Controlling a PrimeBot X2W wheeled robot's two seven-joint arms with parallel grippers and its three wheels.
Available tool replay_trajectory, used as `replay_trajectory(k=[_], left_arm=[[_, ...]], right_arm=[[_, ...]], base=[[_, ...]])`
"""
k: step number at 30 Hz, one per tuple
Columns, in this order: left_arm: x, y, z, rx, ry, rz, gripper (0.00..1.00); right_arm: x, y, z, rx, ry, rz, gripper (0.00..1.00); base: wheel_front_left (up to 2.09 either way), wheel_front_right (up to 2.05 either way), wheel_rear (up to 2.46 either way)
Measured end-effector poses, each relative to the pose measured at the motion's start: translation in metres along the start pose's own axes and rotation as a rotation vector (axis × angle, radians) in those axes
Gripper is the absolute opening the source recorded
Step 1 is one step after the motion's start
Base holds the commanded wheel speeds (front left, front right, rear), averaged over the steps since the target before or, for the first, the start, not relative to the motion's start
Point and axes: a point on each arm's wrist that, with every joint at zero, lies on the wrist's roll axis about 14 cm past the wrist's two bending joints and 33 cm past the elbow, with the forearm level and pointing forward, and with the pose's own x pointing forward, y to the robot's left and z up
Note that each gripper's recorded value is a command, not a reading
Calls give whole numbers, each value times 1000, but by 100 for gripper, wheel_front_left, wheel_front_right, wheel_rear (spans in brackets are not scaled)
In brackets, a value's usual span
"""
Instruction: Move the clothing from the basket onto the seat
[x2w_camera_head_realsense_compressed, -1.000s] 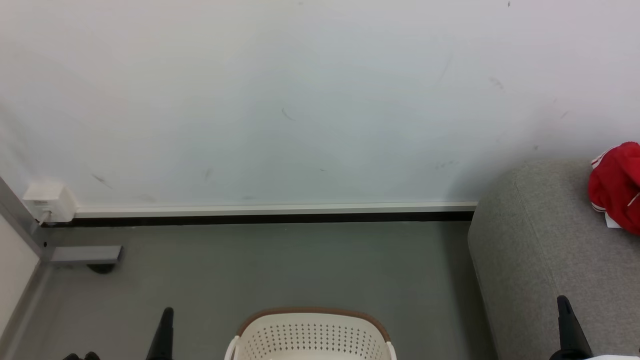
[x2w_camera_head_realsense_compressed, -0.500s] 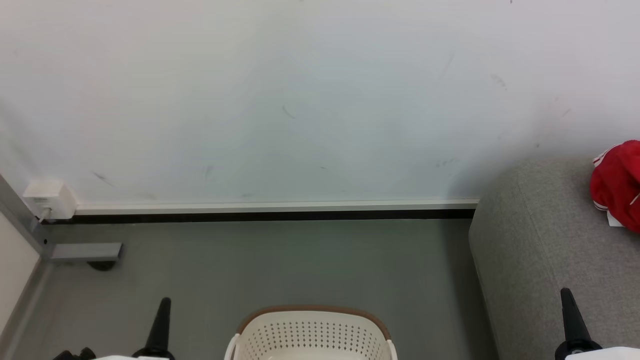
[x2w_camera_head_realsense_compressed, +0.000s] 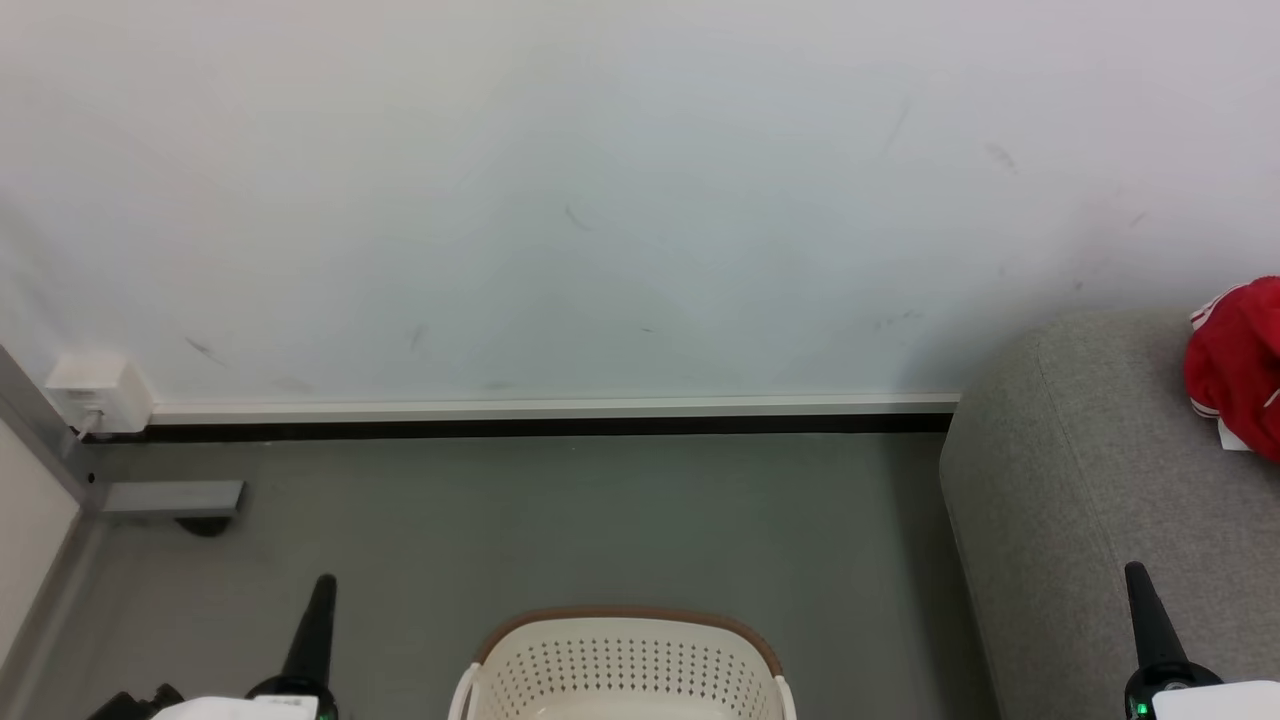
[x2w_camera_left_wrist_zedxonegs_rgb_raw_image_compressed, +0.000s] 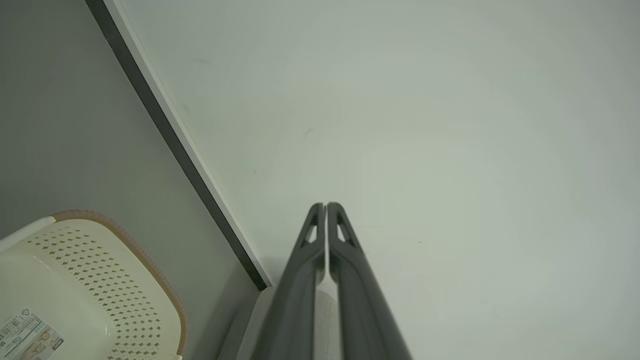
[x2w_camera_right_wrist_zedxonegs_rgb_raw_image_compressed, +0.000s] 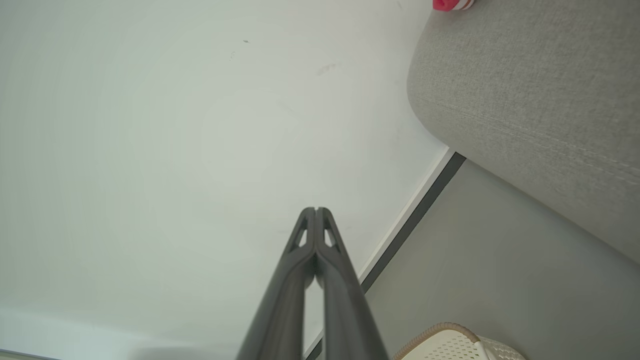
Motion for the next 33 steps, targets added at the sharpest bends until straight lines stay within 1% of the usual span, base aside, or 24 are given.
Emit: replay_trajectory(k=[16, 33], left_arm=[[6, -9, 4, -124, 2, -33, 0], [10, -17, 8, -233, 3, -66, 0]], right_arm=[[6, 5, 2, 135, 5, 17, 0], [12, 11, 4, 260, 11, 41, 0]], base=[[0, 0, 0], [0, 0, 0]])
